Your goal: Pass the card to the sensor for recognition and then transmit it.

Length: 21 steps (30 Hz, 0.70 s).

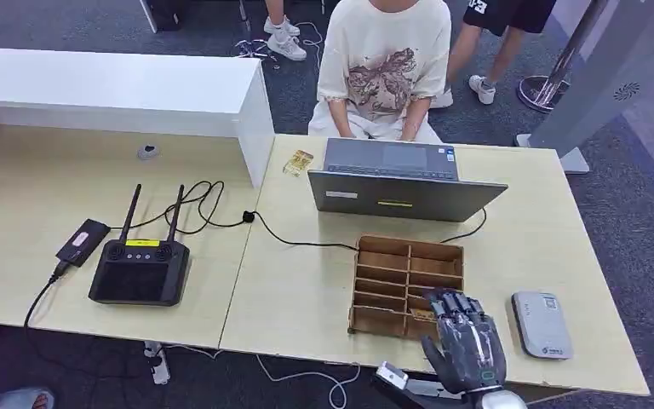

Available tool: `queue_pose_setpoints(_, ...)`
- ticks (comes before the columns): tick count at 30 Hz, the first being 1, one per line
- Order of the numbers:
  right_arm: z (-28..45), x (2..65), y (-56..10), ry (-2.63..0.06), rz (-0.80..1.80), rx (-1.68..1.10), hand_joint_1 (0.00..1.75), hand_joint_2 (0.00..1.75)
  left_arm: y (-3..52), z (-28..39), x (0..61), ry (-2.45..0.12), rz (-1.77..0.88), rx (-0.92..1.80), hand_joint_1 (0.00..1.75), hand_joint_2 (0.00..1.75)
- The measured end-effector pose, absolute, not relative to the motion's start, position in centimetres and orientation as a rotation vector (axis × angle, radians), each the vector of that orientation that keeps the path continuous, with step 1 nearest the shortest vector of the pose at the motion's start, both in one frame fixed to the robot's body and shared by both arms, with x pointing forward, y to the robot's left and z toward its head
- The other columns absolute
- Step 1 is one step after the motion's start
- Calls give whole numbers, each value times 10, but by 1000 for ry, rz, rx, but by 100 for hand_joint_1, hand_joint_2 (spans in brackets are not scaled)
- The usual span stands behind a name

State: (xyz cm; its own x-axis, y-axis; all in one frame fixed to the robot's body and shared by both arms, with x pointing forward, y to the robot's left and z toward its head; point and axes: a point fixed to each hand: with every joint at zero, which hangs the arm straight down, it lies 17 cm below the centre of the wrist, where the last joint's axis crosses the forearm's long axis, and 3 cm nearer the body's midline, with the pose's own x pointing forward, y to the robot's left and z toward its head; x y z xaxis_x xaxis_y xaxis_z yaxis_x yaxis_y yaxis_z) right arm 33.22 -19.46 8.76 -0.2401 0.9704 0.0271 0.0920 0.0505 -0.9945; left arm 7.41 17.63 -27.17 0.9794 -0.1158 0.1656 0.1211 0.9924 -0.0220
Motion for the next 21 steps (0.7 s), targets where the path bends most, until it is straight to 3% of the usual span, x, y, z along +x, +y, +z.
queue_pose_setpoints(1, 89, 332, -194, -1485, 1304, -1129, 87, 175, 176, -272, 74, -165, -118, -32, 0, 0)
queue_pose_setpoints(5, 93, 331, -192, -1500, 1299, -1133, 127, 175, 176, -272, 74, -166, -116, -32, 0, 0)
queue_pose_setpoints(10, 101, 331, -189, -1529, 1296, -1144, 126, 175, 176, -272, 74, -169, -119, -32, 0, 0)
queue_pose_setpoints(12, 101, 330, -189, -1528, 1296, -1143, 108, 175, 176, -272, 74, -170, -122, -32, 0, 0)
queue_pose_setpoints(21, 95, 330, -189, -1517, 1306, -1130, 91, 175, 176, -272, 74, -170, -133, -32, 0, 0)
